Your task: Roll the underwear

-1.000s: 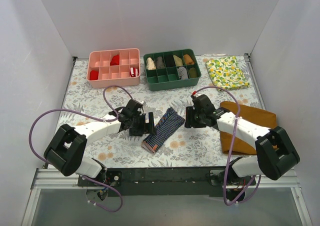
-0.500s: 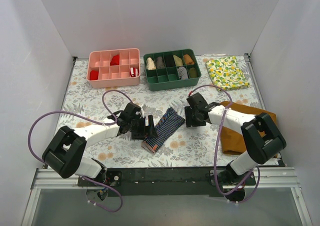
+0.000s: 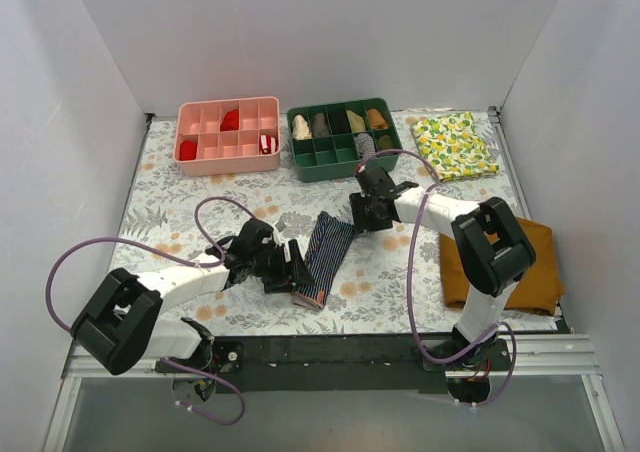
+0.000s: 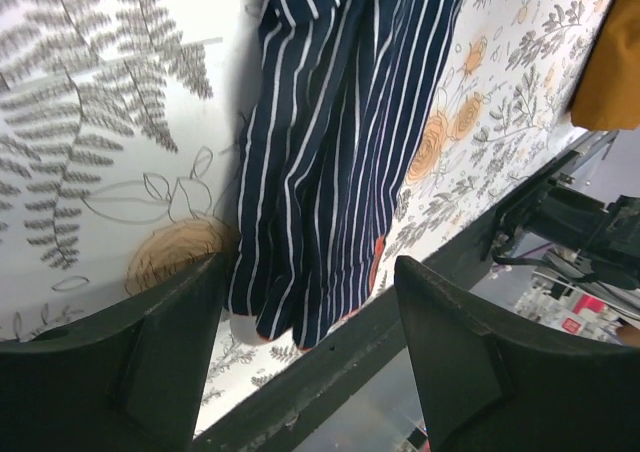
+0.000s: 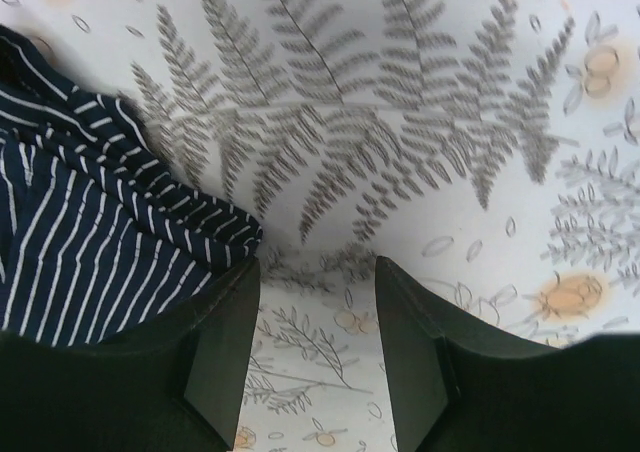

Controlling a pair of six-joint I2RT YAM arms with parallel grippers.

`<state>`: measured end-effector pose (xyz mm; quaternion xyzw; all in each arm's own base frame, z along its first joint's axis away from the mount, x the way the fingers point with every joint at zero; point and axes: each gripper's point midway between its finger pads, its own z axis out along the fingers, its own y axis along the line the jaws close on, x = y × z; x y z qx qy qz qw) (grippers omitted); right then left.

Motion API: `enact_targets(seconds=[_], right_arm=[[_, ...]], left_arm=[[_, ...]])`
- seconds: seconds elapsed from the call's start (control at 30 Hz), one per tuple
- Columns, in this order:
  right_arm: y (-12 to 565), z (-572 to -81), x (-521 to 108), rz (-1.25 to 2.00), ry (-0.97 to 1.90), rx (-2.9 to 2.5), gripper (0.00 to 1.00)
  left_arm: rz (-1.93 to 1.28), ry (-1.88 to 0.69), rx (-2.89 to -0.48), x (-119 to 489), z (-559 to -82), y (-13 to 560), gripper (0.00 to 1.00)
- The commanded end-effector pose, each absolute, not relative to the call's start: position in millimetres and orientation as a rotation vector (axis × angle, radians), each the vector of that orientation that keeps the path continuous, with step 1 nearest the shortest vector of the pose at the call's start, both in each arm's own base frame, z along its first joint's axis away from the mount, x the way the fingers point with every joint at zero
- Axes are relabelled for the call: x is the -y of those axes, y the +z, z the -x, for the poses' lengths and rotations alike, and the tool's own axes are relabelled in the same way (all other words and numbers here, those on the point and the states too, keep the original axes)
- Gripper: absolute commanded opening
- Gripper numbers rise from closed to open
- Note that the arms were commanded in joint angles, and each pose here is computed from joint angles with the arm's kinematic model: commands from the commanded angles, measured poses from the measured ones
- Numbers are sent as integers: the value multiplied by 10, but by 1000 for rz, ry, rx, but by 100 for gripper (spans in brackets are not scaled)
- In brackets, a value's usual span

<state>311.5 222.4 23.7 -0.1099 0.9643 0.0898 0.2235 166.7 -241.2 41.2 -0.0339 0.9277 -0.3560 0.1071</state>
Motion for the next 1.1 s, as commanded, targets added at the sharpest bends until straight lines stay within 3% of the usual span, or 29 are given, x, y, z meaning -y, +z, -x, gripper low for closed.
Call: enact_targets(seconds=[0.0, 0.17, 0.4, 0.73, 1.07], right_arm=[[244, -3282, -2409, 413, 290, -2644, 58], [372, -3428, -2417, 459, 245, -2610, 58], [486, -3162, -2176, 416, 242, -2600, 59], [704, -2787, -2053, 365, 349, -2578, 59], [864, -2630, -2054, 386, 422, -2563, 59]], left_arm=[[151, -1089, -2756, 2403, -1502, 383, 68], [98, -1051, -2708, 2395, -1593, 383, 72], [5, -1000, -2676, 2432, -1892, 400, 77], [-57, -1226, -2736, 2558, -1696, 243, 67], [19, -1219, -2771, 2463, -1547, 184, 65]])
